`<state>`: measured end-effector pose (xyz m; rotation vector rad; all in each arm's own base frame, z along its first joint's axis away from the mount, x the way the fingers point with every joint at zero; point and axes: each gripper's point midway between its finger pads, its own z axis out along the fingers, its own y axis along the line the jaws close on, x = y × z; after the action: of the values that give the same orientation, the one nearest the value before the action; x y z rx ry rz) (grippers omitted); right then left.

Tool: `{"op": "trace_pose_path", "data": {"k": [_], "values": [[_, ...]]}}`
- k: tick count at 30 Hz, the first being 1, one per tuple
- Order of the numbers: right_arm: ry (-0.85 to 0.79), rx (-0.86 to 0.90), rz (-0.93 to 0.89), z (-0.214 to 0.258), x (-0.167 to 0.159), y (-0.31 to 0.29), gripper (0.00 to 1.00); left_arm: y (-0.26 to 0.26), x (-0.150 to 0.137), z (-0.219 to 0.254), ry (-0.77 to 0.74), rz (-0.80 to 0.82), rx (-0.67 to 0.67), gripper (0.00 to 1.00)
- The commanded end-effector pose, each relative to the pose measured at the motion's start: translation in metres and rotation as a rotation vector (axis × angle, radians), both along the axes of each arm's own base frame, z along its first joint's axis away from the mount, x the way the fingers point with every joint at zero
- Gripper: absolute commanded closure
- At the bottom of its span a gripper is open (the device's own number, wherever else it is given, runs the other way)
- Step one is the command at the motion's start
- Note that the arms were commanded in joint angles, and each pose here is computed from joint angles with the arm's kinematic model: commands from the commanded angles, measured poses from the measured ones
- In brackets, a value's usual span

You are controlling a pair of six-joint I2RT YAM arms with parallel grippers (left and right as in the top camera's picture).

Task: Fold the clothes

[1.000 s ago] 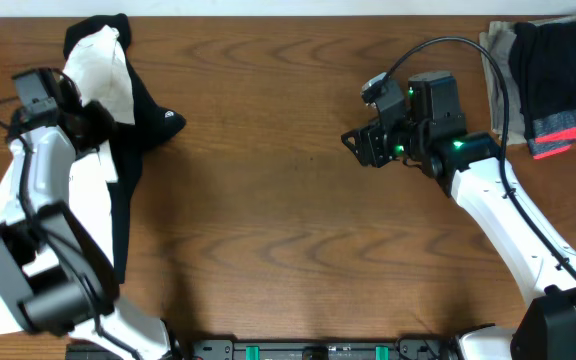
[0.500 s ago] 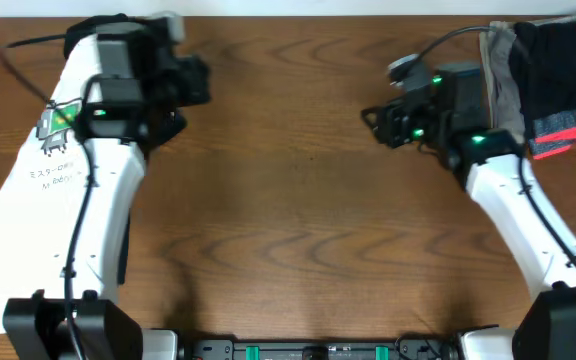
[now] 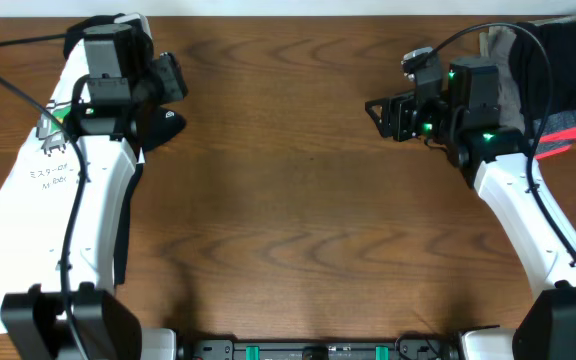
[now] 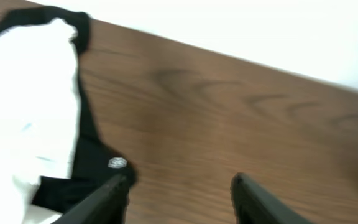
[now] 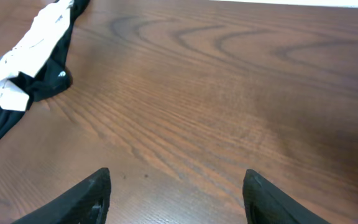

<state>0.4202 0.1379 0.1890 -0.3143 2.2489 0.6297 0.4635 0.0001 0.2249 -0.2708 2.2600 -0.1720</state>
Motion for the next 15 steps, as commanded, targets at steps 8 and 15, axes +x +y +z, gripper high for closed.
{"op": "trace_pose_path", "data": {"k": [8, 15], "values": [[0.082, -0.067, 0.012, -0.028, -0.004, 0.004, 0.27, 0.066, 0.008, -0.096, 0.236, 0.164, 0.181, 0.34], [0.165, -0.08, 0.015, -0.063, -0.002, 0.005, 0.26, 0.114, -0.015, -0.122, 0.365, 0.294, 0.261, 0.34]]}}
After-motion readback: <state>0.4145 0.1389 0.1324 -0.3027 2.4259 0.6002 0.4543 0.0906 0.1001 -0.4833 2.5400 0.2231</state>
